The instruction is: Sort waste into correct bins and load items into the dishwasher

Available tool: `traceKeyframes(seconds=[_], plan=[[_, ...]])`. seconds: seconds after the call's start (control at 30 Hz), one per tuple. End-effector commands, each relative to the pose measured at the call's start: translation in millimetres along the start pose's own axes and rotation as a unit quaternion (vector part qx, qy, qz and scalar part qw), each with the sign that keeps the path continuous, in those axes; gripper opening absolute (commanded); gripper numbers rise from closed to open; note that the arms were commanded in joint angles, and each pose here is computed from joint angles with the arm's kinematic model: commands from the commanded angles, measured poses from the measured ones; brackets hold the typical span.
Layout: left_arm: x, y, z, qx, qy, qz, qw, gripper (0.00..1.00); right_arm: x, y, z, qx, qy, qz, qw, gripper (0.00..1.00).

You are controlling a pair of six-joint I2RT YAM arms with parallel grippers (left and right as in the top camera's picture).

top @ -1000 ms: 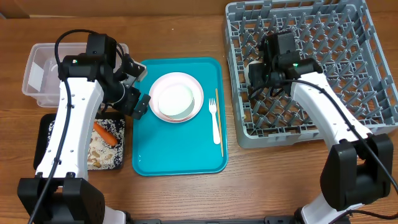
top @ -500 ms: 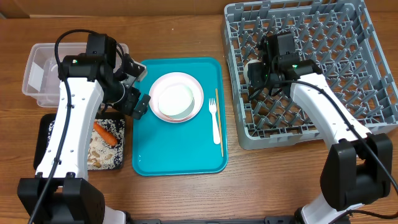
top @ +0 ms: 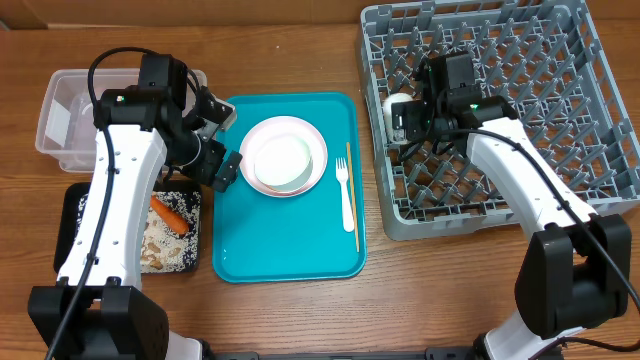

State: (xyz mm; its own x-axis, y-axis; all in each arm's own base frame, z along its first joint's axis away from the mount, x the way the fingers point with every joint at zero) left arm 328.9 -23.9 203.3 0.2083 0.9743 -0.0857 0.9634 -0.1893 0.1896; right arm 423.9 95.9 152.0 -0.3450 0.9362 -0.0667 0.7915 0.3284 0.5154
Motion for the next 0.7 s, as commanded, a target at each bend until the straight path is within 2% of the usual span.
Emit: traceKeyframes(seconds=[0.0,0.37,0.47,0.5,0.6,0.63,0.67], plan=[[2,2,-7,-0.012,0.006,-0.001,1.0,1.0,0,19,-12,-0.023,-0.003,-0.003,1.0,0.93],[2,2,-7,-0.012,0.006,0.0,1.0,1.0,4,57,-80,-0.044,0.028,-0.004,0.999,0.94],[2,2,-7,-0.012,0.006,-0.001,1.0,1.0,6,59,-86,-0.049,0.035,-0.004,0.998,0.89],[2,2,-7,-0.012,0.006,-0.001,1.0,1.0,7,59,-86,-0.05,0.041,-0.005,0.998,0.8],[2,2,-7,-0.012,0.006,-0.001,1.0,1.0,18,59,-81,-0.049,0.08,-0.006,0.996,0.29],[2,2,-7,-0.012,0.006,-0.001,1.0,1.0,20,59,-79,-0.049,0.09,-0.006,0.995,0.19],[2,2,-7,-0.012,0.006,-0.001,1.0,1.0,21,58,-76,-0.046,0.094,-0.006,0.994,0.14]])
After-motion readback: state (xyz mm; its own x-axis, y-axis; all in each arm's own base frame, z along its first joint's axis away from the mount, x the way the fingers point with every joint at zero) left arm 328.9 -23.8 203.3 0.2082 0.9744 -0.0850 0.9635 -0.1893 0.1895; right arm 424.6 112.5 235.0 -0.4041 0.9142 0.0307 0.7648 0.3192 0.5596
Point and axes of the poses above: each gripper's point midway between its finger pads, its own z axis out along the fingers, its own x axis along the line the jaws close on, y = z × x, the point moved 4 cm from there along -z, back along the fingers, and after that the axes turned 14 degrees about -z, right-handed, at the moved point
